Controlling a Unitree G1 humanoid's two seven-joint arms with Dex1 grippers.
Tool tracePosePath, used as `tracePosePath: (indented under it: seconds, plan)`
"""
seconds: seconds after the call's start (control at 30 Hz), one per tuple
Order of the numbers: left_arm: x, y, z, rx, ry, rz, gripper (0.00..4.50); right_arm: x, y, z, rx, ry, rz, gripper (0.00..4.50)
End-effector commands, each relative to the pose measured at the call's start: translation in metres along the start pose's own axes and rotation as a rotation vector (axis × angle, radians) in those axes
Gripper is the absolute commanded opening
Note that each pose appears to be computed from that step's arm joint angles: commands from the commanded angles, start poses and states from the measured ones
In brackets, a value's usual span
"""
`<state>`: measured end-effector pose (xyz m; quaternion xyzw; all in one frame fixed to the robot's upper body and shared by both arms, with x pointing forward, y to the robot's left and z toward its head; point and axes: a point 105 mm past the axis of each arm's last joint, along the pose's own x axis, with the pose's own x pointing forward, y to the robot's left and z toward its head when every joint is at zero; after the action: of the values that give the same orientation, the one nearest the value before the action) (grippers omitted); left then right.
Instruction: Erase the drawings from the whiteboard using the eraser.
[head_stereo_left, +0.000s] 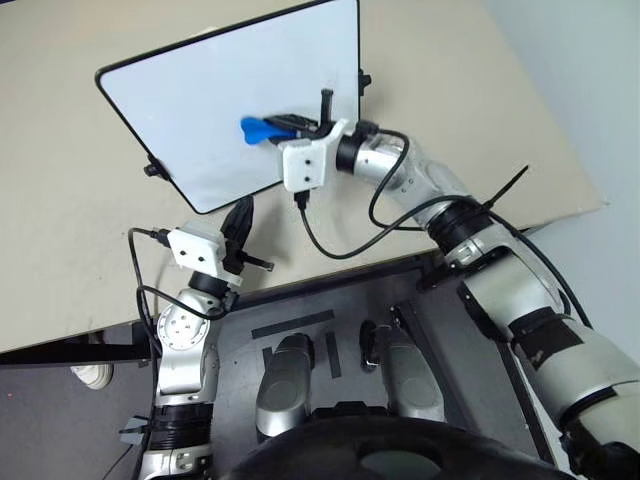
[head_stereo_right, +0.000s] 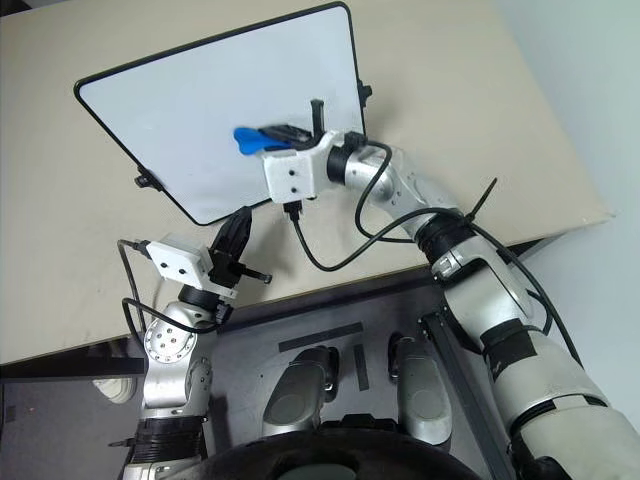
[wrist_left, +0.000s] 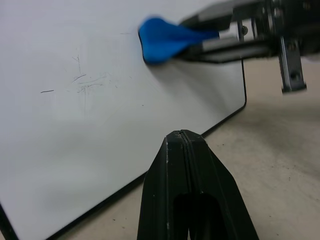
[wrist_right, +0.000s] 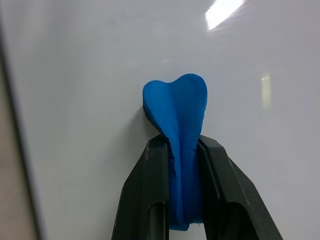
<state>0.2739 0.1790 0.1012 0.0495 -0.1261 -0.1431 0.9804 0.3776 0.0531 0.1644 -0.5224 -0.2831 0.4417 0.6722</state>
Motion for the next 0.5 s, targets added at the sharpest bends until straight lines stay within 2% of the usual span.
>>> tracePosePath:
  seconds: [0.03,0.13,0.33,0.4,0.5]
  plan:
    - [0.000,0.001,0.008,0.012,-0.032,0.005,0.00,0.001,-0.008,0.003,-0.024,-0.009,-0.017,0.51]
    - [0.000,0.002,0.008,0.014,-0.031,0.006,0.00,0.002,-0.010,0.006,-0.028,-0.018,-0.022,0.51]
    - [0.000,0.002,0.008,0.017,-0.033,0.008,0.00,-0.007,-0.034,0.010,0.035,-0.050,-0.079,0.51]
    - [-0.001,0.002,0.009,0.018,-0.035,0.010,0.00,-0.017,-0.029,0.010,0.114,-0.067,-0.032,0.51]
    - [-0.002,0.004,0.009,0.021,-0.035,0.012,0.00,-0.050,-0.003,0.005,0.302,-0.071,0.120,0.51]
